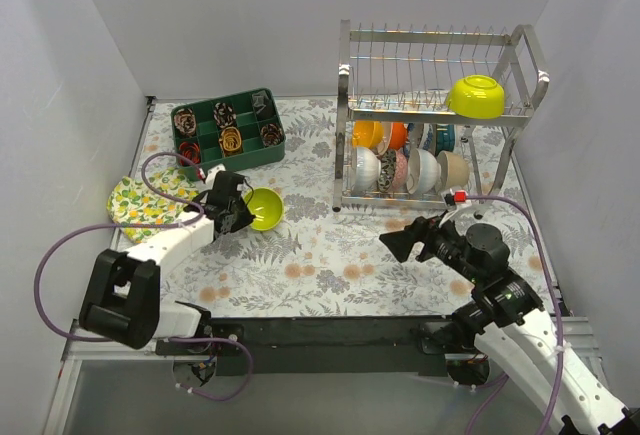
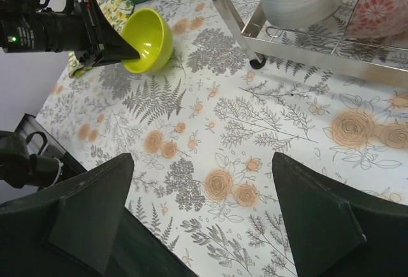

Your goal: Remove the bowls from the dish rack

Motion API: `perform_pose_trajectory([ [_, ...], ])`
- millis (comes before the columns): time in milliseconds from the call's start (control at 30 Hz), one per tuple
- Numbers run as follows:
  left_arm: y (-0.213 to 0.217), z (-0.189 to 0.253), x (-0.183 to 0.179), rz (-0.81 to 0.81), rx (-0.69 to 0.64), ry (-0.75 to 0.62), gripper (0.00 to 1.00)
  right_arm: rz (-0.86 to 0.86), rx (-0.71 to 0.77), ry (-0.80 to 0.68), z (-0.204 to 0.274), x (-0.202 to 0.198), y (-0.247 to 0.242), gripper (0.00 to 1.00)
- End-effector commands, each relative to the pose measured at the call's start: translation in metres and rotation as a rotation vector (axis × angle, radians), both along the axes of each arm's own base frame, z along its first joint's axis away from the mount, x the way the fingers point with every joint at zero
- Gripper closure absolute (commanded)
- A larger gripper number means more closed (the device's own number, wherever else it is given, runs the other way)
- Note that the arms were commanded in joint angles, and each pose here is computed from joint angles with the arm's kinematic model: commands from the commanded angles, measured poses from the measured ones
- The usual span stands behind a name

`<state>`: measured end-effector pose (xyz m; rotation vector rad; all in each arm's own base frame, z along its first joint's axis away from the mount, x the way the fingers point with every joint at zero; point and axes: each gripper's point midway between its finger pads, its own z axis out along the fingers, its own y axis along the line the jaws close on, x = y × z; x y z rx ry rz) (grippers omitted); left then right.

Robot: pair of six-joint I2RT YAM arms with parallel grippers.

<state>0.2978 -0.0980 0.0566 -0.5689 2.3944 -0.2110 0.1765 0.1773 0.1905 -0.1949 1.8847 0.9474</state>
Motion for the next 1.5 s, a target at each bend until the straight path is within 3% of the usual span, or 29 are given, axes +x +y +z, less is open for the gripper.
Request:
perform_pose_trajectory([
  [0,-0.001,0.003,0.022,-0.024,-0.050,0.010,0.82,-0.055,-0.032,-0.036,0.010,0.002,-0.013,0.01],
  [67,0.001,-0.003,0.024,-0.027,-0.039,0.033,0.76,-0.070,-0.034,-0.040,0.011,0.003,-0.016,0.01],
  [200,0.005,0.003,0.028,-0.033,-0.022,0.036,0.51,-0.088,-0.067,-0.043,0.013,0.002,-0.022,0.01],
  [233,0.005,0.008,0.029,-0.036,-0.022,0.027,0.34,-0.103,-0.080,-0.037,0.015,0.003,-0.025,0.01],
  [333,0.007,0.027,0.030,-0.036,-0.020,-0.009,0.04,-0.112,-0.105,-0.051,0.022,0.005,-0.029,0.02],
  [367,0.007,0.033,0.030,-0.039,-0.019,-0.024,0.02,-0.107,-0.110,-0.055,0.023,0.005,-0.028,0.01],
  [567,0.009,0.077,0.019,-0.104,-0.013,-0.140,0.02,-0.163,-0.111,-0.136,0.047,0.010,-0.039,0.01],
  [667,0.007,0.111,0.008,-0.171,-0.026,-0.271,0.02,-0.140,-0.141,-0.245,0.076,0.005,-0.044,0.01],
  [867,-0.004,0.163,-0.024,-0.310,-0.077,-0.504,0.02,-0.135,-0.335,-0.297,0.111,0.010,-0.058,0.01],
  [1067,-0.012,0.171,-0.047,-0.418,-0.092,-0.646,0.02,-0.177,-0.506,-0.398,0.166,0.025,-0.076,0.01],
  [1367,-0.014,0.175,-0.057,-0.467,-0.077,-0.708,0.02,-0.347,-0.777,-0.520,0.250,0.052,-0.117,0.02],
  [1467,-0.014,0.177,-0.060,-0.467,-0.083,-0.722,0.02,-0.308,-0.913,-0.600,0.267,0.060,-0.119,0.05],
])
